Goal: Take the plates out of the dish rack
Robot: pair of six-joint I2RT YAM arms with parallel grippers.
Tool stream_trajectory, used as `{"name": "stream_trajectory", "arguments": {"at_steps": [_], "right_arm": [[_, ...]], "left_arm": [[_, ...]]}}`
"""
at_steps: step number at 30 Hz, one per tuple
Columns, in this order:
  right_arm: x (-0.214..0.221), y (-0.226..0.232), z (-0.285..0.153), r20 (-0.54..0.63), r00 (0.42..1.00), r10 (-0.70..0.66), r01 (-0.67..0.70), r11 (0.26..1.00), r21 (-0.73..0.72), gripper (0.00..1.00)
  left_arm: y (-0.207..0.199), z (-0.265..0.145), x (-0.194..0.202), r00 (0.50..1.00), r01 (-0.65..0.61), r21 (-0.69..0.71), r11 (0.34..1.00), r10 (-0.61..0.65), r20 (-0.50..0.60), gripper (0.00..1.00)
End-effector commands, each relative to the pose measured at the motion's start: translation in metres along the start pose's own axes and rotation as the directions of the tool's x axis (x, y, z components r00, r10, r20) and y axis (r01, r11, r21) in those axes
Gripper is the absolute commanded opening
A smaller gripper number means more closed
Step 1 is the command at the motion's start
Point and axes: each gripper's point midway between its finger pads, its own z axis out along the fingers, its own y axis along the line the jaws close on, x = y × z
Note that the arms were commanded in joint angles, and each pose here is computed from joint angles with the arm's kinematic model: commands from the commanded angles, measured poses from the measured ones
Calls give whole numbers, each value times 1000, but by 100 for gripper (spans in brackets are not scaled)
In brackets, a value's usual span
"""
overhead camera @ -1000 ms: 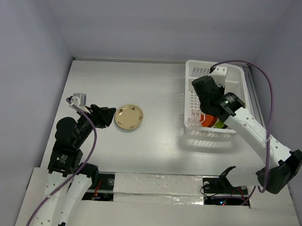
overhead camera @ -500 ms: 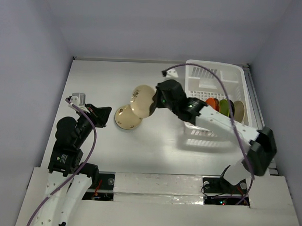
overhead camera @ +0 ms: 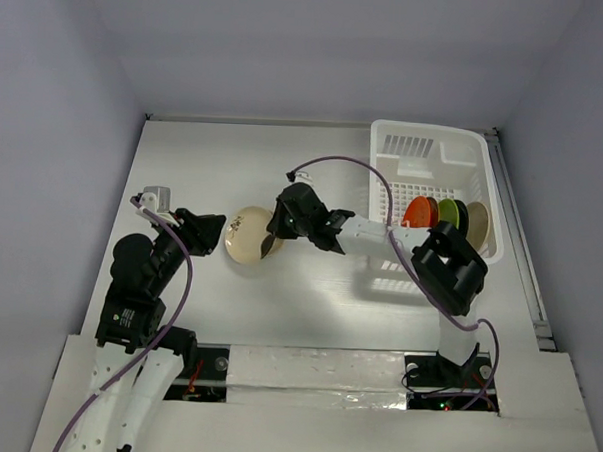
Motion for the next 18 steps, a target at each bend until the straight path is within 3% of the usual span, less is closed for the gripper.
{"name": "stream_trajectory", "arguments": {"at_steps": [1,13,14,16,18], "right_arm": [[-30,29,0,104,990,100,-89,990,-111,15],[-19,-5,16,97,984,150,-148,989,-20,20],[-14,-7,17,85,985,148,-147,989,-20,29],[-8,-10,19,66,987,143,-143,990,-8,38],[-6,-13,18,63,988,138,-138,990,-6,52]], "left_arm": [[-4,1,-7,1000,-7,16,1000,7,22,26],[-4,1,-7,1000,-7,17,1000,7,21,27],[-4,1,-7,1000,-7,18,1000,7,21,27],[-4,1,-7,1000,-7,19,1000,6,24,27],[-4,1,-7,1000,-6,18,1000,6,21,28]]}}
